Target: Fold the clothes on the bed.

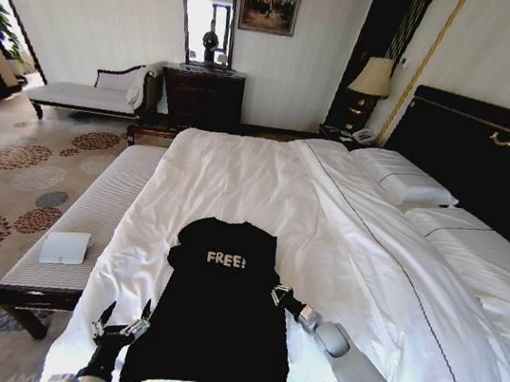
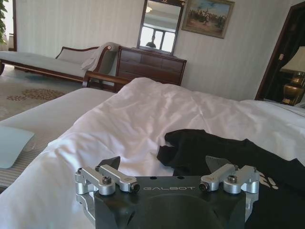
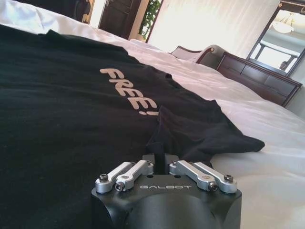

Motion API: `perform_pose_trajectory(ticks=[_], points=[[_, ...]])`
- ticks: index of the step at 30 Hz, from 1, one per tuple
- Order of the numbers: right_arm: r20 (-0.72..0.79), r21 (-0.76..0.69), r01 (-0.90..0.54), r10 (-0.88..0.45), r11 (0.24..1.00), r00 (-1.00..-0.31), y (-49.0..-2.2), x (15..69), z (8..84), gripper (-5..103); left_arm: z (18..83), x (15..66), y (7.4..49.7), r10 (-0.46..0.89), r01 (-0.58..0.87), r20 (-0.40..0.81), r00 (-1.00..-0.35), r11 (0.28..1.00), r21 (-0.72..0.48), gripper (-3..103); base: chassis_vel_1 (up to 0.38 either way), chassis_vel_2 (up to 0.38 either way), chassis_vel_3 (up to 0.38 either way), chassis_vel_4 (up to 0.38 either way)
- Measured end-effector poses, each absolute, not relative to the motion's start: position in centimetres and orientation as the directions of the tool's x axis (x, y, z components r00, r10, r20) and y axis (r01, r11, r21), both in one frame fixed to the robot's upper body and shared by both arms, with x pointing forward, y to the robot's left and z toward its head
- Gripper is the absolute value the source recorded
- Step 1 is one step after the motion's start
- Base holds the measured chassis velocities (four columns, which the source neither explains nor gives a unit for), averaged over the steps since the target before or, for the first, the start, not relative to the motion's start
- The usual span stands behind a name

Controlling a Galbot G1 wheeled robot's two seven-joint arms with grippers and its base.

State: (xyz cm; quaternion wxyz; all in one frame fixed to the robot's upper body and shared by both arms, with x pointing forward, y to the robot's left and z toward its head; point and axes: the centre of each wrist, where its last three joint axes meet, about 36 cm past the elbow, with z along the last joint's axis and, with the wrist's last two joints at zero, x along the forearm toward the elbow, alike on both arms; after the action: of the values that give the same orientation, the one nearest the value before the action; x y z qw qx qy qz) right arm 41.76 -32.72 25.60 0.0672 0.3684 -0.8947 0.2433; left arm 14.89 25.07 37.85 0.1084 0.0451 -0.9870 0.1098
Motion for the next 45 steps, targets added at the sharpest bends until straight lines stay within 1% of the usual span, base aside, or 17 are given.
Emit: perform_pose_trajectory(ticks=[2, 3, 7, 10, 13, 14, 15, 16, 18, 19, 21, 24, 30, 32, 35, 40, 45], points=[[0.282, -0.379, -0.699, -0.644, 0.607, -0.711, -32.6, 41.2, 26.4, 21, 37.8, 15.0, 25.0, -0.063, -0.11, 0.223, -0.973, 0.972, -0.208, 100, 0.0, 0.0, 0.0, 0.0], [0.282, -0.379, -0.699, -0.644, 0.607, -0.711, -32.6, 41.2, 26.4, 21, 37.8, 15.0, 25.0, -0.063, -0.11, 0.223, -0.973, 0.972, -0.208, 100, 0.0, 0.0, 0.0, 0.0], [0.251, -0.351, -0.714, -0.674, 0.606, -0.695, -32.0, 40.0, 27.8, 43, 37.7, 15.2, 25.0, -0.056, -0.103, 0.222, -0.973, 0.973, -0.208, 100, 0.0, 0.0, 0.0, 0.0], [0.233, -0.323, -0.707, -0.671, 0.629, -0.704, -31.8, 39.8, 28.2, 48, 37.7, 15.2, 25.0, -0.052, -0.1, 0.223, -0.974, 0.973, -0.207, 100, 0.0, 0.0, 0.0, 0.0], [0.181, -0.243, -0.641, -0.615, 0.728, -0.767, -31.5, 39.9, 28.8, 64, 37.6, 15.4, 25.1, -0.052, -0.103, 0.229, -0.972, 0.971, -0.218, 100, 0.0, 0.0, 0.0, 0.0], [0.181, -0.243, -0.641, -0.615, 0.728, -0.767, -31.5, 39.9, 28.8, 64, 37.6, 15.4, 25.1, -0.052, -0.103, 0.229, -0.972, 0.971, -0.218, 100, 0.0, 0.0, 0.0, 0.0], [0.159, -0.202, -0.601, -0.579, 0.773, -0.799, -31.3, 39.7, 28.9, 70, 37.4, 15.4, 25.2, -0.052, -0.108, 0.236, -0.97, 0.967, -0.229, 100, 0.0, 0.0, 0.0, 0.0], [0.154, -0.192, -0.588, -0.568, 0.786, -0.808, -31.3, 39.6, 29.0, 70, 37.3, 15.5, 25.3, -0.052, -0.11, 0.239, -0.97, 0.966, -0.234, 100, 0.0, 0.0, 0.0, 0.0], [0.133, -0.163, -0.527, -0.511, 0.834, -0.849, -31.8, 38.9, 29.4, 81, 36.8, 16.1, 25.8, -0.05, -0.118, 0.255, -0.966, 0.959, -0.259, 100, 0.0, 0.0, 0.0, 0.0], [0.129, -0.163, -0.509, -0.493, 0.845, -0.86, -32.1, 38.4, 29.6, 86, 36.6, 16.6, 26.0, -0.049, -0.122, 0.261, -0.964, 0.955, -0.271, 100, 0.0, 0.0, 0.0, 0.0], [0.127, -0.163, -0.501, -0.486, 0.85, -0.865, -32.3, 38.1, 29.7, 86, 36.5, 17.0, 26.1, -0.048, -0.124, 0.264, -0.963, 0.952, -0.28, 100, 0.0, 0.0, 0.0, 0.0], [0.121, -0.175, -0.459, -0.444, 0.871, -0.888, -33.3, 36.5, 30.6, 99, 36.2, 20.2, 26.5, -0.039, -0.145, 0.29, -0.956, 0.925, -0.352, 100, 0.0, 0.0, 0.0, 0.0], [0.127, -0.206, -0.401, -0.382, 0.892, -0.915, -34.7, 34.2, 31.2, 100, 34.8, 26.5, 26.9, 0.01, -0.1, 0.284, -0.959, 0.923, -0.371, 100, 0.0, 0.0, 0.0, 0.0], [0.125, -0.209, -0.393, -0.374, 0.896, -0.919, -34.9, 33.9, 31.4, 100, 34.8, 27.2, 27.0, 0.012, -0.1, 0.284, -0.959, 0.921, -0.376, 100, 0.0, 0.0, 0.0, 0.0], [0.123, -0.226, -0.357, -0.337, 0.906, -0.933, -36.1, 32.7, 32.2, 100, 34.7, 31.2, 27.4, 0.02, -0.136, 0.314, -0.949, 0.874, -0.466, 100, 0.0, 0.0, 0.0, 0.0], [0.125, -0.246, -0.326, -0.303, 0.913, -0.945, -37.3, 31.6, 32.8, 100, 33.2, 34.8, 27.4, 0.021, -0.187, 0.356, -0.934, 0.821, -0.539, 100, 0.0, 0.0, 0.0, 0.0], [0.125, -0.252, -0.328, -0.305, 0.911, -0.944, -37.5, 31.4, 33.4, 100, 31.8, 37.3, 27.7, 0.008, -0.21, 0.369, -0.93, 0.809, -0.548, 100, 0.0, 0.0, 0.0, 0.0]])
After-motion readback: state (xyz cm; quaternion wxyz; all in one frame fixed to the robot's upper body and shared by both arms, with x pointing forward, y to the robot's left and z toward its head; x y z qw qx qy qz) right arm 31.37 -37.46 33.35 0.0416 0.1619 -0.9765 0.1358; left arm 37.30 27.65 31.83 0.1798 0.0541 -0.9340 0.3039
